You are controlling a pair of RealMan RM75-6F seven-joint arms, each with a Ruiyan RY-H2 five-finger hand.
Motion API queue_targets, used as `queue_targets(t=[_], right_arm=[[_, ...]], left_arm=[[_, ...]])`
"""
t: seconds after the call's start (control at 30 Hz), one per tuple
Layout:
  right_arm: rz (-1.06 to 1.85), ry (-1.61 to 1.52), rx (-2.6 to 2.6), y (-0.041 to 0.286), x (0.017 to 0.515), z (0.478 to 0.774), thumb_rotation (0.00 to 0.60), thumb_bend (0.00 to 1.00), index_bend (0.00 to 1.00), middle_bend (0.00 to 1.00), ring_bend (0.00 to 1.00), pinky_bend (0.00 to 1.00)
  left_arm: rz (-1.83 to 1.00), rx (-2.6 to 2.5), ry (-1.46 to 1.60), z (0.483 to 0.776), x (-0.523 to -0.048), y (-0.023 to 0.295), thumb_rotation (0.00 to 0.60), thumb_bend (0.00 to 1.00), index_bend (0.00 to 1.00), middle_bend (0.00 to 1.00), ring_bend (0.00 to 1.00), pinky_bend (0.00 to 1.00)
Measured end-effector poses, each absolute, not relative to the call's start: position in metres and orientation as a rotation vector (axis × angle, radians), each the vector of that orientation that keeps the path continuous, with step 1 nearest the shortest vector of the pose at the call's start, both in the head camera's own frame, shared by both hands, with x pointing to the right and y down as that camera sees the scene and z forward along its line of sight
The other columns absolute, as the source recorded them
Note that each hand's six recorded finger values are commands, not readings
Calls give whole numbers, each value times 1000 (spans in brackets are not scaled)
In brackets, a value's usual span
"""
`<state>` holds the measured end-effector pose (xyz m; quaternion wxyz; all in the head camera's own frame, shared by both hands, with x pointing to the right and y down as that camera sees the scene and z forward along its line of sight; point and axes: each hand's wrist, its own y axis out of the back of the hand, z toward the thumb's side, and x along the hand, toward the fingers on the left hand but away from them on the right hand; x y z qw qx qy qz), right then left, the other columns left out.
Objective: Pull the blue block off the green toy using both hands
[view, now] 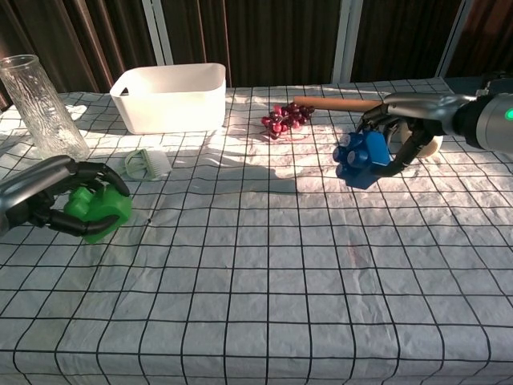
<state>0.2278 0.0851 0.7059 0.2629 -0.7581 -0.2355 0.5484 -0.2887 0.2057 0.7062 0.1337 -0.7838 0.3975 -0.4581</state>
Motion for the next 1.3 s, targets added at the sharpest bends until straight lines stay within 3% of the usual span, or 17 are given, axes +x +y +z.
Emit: queue_targets(t=[0.07,0.17,0.37,0.47,0.73,0.93,1.1,1.3], right_arm=[[1497,-604,-2030,87,231,708,600,306,329,381,186,122],[1537,-556,-2026,91,235,711,600,306,211,285,133,100],[1580,-497,-2048,97,234,712,600,304,5,75,16,53],[1574,-492,-2065,98,232,708,600,280,0,12,0,12],[1554,-506,-2101,99,235,689,600,240,0,0,0,0],[1523,-616,-1951,114,295,641,600,240,0,0,0,0],[1588,-817,-1682,156,383,595,600,240,0,0,0,0],[1656,-1017,-1411,234,468,548,600,240,0,0,0,0]], left_arm=[[-1351,-2300,1123,713,-287,210,600,450,149,101,7,92],[-1382,-2331,1091,722,-285,214,600,426,45,16,0,56],[-1406,-2359,1055,727,-281,219,600,366,0,0,0,0],[-1352,-2355,1076,718,-278,216,600,348,0,0,0,0],[-1203,-2288,1123,682,-285,208,600,346,0,0,0,0],[-1255,-1965,1195,614,-377,222,600,360,0,0,0,0],[-1477,-1599,1225,547,-463,274,600,378,0,0,0,0],[-1569,-1532,1164,541,-469,308,600,379,0,0,0,0]])
